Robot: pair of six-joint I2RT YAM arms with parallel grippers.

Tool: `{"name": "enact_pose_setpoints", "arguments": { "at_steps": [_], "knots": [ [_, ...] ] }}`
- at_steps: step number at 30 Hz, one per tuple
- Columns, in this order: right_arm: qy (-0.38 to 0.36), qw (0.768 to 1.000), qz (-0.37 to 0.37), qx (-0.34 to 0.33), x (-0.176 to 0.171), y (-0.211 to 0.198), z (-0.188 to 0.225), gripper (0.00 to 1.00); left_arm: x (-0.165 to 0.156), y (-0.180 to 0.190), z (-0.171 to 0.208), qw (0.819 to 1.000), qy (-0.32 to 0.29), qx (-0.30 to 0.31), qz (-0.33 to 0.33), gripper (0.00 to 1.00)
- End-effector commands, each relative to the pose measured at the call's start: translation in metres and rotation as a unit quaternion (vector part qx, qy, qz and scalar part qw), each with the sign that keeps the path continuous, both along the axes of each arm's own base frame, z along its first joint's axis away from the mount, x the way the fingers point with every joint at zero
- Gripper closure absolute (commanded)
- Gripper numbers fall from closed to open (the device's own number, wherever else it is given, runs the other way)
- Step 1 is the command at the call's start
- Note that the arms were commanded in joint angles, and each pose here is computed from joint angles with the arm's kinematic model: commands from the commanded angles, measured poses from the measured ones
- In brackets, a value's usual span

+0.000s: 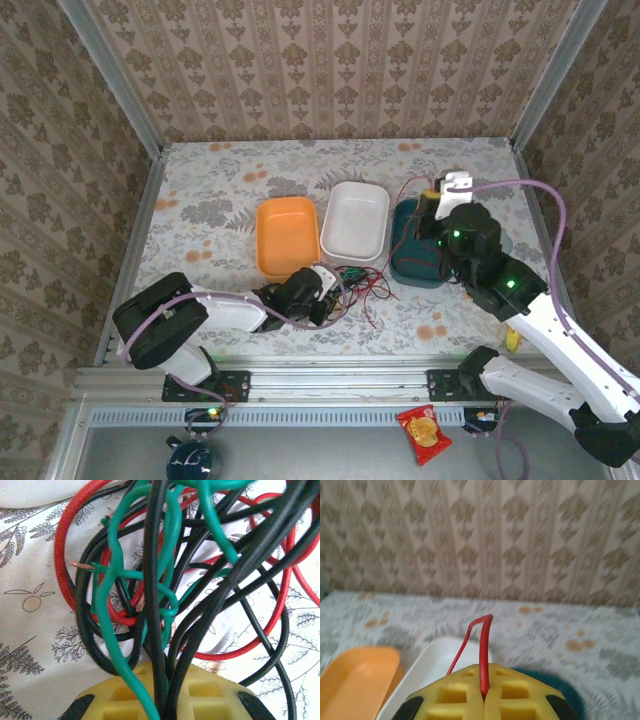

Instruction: Untangle the cables

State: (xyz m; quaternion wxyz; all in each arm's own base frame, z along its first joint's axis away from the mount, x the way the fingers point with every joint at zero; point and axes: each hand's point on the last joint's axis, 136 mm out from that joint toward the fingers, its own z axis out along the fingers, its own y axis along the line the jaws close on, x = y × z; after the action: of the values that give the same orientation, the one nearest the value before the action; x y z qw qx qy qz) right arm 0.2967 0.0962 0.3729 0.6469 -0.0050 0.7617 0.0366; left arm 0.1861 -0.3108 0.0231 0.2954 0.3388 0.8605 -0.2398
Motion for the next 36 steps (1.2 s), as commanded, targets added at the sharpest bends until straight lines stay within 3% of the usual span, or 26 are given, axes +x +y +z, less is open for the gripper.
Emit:
{"name": "enact_pose_setpoints", "arguments": {
  "at_steps": [1, 10, 14, 24, 36],
  "knots": [
    [-0.097, 0.993, -0.070, 0.014, -0.006, -0.038, 0.067, 1.00, -0.012, 0.020, -0.028, 0.998, 0.041, 0.044, 0.007, 0.89],
    [-0.179, 0.978, -0.094, 0.050, -0.013, -0.080, 0.135, 1.00, -0.014, 0.023, -0.029, 0.998, 0.043, 0.045, 0.011, 0.89],
    [-0.168, 0.981, -0.074, 0.062, -0.003, -0.079, 0.137, 1.00, -0.014, 0.023, -0.029, 0.998, 0.042, 0.045, 0.011, 0.89],
    [-0.034, 0.994, -0.080, 0.061, 0.034, -0.074, 0.042, 1.00, -0.014, 0.023, -0.028, 0.998, 0.041, 0.045, 0.011, 0.89],
    [0.089, 0.987, -0.101, 0.082, 0.010, -0.076, -0.052, 1.00, -0.014, 0.020, -0.029, 0.998, 0.044, 0.046, 0.005, 0.89]
  ]
}}
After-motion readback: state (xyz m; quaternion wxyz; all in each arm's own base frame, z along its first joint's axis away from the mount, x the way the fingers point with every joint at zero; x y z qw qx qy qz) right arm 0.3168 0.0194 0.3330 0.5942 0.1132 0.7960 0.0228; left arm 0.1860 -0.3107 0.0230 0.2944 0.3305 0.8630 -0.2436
